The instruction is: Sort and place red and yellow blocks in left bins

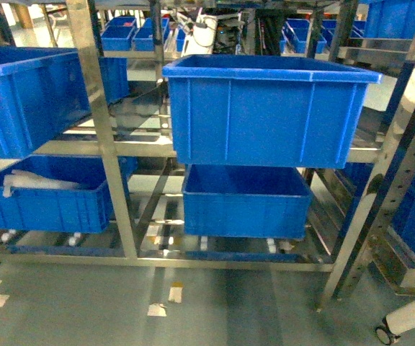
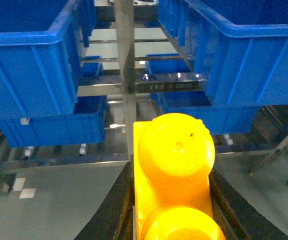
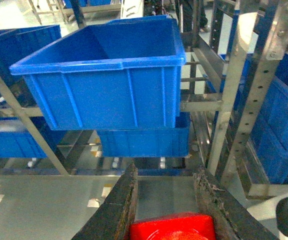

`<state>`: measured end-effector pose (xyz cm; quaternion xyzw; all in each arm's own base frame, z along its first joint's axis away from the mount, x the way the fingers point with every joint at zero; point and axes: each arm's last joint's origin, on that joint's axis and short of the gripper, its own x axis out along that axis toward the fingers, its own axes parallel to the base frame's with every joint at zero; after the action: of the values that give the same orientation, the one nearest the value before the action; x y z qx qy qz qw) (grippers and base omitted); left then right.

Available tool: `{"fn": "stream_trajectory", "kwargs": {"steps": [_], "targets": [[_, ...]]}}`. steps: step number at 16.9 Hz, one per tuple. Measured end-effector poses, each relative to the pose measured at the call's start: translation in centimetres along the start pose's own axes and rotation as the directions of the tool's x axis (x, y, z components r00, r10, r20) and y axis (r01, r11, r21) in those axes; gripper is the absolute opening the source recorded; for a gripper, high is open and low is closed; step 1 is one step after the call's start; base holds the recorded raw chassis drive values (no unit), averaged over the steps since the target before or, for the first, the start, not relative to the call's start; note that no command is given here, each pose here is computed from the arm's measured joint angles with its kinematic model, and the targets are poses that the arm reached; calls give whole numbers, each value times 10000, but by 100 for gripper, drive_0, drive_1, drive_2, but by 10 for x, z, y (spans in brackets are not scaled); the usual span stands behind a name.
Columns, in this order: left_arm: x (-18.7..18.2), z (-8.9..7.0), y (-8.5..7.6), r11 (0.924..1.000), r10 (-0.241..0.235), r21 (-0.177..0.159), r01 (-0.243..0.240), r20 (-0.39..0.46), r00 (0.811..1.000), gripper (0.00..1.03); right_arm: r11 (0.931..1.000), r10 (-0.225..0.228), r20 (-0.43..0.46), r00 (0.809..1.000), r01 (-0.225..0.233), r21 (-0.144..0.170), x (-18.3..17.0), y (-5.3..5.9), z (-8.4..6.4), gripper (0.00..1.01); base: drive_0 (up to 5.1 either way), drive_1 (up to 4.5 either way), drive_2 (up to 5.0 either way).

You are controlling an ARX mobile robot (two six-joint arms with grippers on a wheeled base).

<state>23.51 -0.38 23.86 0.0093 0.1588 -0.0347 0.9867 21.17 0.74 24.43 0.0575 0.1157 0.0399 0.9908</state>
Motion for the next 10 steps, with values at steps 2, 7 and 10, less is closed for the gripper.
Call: {"fn": "stream_trajectory", "kwargs": {"steps": [2, 7, 10], "targets": [[0, 0, 0, 10000, 4, 1, -4, 0, 10000, 29, 10000, 13, 44, 10000, -13, -4, 0, 0, 0, 28, -490, 251, 251], [0, 0, 0, 10000, -44, 6, 44, 24, 10000, 29, 10000, 7, 30, 10000, -7, -6, 0, 0, 0, 28, -486, 254, 254], [0, 0, 0, 10000, -41, 5, 41, 1, 10000, 29, 10000, 7, 30, 10000, -7, -2, 0, 0, 0, 28, -493, 247, 247]]}}
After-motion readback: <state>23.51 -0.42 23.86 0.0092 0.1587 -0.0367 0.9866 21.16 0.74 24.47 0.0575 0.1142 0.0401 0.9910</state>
